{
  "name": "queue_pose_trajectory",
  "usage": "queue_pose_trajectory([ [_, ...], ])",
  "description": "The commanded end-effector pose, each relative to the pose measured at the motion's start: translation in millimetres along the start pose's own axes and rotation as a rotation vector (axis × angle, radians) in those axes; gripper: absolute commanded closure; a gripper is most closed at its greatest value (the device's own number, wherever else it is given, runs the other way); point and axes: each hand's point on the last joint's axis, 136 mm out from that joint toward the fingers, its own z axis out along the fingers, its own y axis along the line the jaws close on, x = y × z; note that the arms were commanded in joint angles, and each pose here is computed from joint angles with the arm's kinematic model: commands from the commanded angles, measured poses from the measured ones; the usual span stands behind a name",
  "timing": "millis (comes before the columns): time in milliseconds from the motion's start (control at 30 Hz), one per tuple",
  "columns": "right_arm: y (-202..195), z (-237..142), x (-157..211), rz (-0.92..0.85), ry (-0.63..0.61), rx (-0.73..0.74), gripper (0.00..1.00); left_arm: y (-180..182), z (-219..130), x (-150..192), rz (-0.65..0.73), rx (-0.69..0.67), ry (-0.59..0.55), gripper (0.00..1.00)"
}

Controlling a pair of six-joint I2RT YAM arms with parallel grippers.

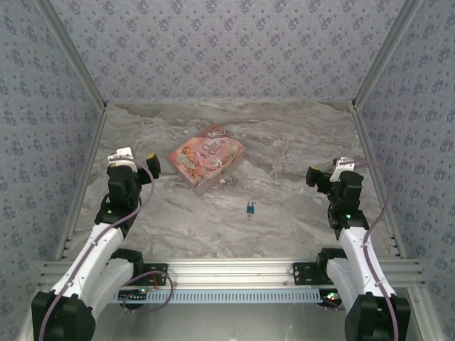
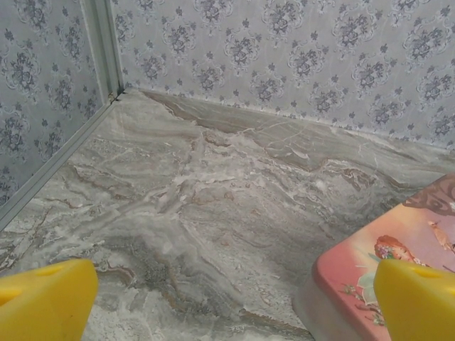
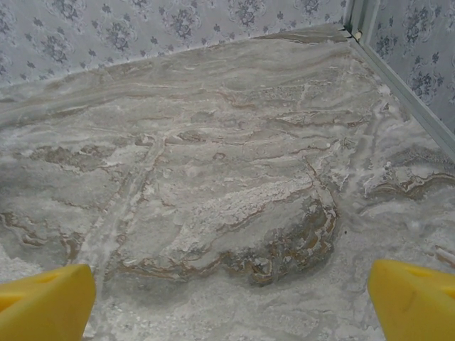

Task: Unlock a padlock with a key

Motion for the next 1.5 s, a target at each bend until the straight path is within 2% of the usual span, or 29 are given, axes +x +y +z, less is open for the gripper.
queue_pose_trajectory([
  [0,-13,10,2,-0.044,-0.054,0.058,0.00,-1,2,-5,0.008,0.007,-0.023,0.01],
  [200,-10,31,24,-0.077,-0.015,0.023,0.00,-3,4,-5,0.001,0.018,-0.017,0.01],
  [667,-5,58,14,-0.081,-0.157,-0.041,0.00,-3,5,-4,0.002,0.015,-0.009,0.01],
  [933,-5,84,32,-0.051,-0.120,-0.064,0.00,-2,5,-3,0.019,0.012,-0.002,0.01],
  [1033,1,99,34,-0.067,-0.046,-0.090,0.00,-2,6,-1,0.026,0.010,0.004,0.01],
  [1100,9,110,35,-0.126,0.006,-0.055,0.00,-1,7,0,0.031,0.005,0.009,0.01],
  [1267,9,111,36,-0.139,0.015,-0.040,0.00,11,14,15,0.079,-0.061,0.056,0.01],
  [1467,9,111,36,-0.144,0.012,-0.037,0.00,35,27,52,0.119,-0.169,0.167,0.00],
])
